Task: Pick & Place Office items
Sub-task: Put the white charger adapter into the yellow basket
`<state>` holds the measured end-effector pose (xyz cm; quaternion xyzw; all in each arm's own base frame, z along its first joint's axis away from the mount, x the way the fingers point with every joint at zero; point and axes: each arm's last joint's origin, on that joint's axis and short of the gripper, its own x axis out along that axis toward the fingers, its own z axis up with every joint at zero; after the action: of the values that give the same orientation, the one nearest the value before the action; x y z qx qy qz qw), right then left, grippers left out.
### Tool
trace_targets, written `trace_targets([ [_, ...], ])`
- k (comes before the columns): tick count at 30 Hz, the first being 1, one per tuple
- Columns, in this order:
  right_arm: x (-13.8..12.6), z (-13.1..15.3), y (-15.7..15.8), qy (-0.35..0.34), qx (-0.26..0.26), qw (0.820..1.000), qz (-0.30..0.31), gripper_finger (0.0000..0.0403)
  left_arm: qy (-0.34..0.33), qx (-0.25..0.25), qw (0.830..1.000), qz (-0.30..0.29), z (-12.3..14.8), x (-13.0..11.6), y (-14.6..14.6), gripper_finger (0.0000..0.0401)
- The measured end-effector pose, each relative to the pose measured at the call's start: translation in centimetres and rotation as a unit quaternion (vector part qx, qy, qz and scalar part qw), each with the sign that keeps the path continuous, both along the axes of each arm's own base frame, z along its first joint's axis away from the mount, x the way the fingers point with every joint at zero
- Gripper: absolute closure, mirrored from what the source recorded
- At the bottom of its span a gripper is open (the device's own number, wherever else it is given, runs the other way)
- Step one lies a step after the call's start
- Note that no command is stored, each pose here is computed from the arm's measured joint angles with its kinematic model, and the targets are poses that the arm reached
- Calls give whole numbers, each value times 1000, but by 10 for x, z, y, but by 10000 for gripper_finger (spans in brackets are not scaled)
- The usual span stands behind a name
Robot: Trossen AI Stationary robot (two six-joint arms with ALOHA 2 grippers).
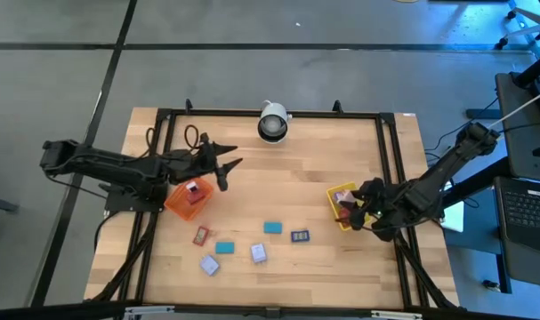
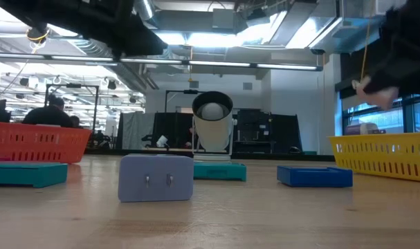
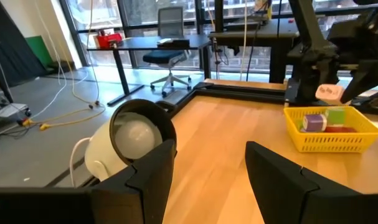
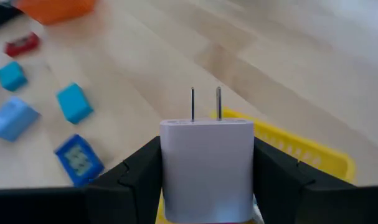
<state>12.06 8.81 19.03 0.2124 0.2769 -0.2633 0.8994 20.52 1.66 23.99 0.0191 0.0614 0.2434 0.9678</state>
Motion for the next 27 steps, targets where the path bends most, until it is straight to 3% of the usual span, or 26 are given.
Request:
trace_targets([
  [5, -6, -19, -1, 5, 21, 1000, -5, 204, -8, 2, 1000, 0, 1, 2, 0, 208],
  [16, -10, -22, 11, -14, 66, 997, 25, 204, 10, 24, 1000, -3, 2, -1, 0, 207],
  [27, -15, -54, 9, 15, 100, 995, 0, 204, 6, 18, 1000, -2, 2, -1, 0, 207],
])
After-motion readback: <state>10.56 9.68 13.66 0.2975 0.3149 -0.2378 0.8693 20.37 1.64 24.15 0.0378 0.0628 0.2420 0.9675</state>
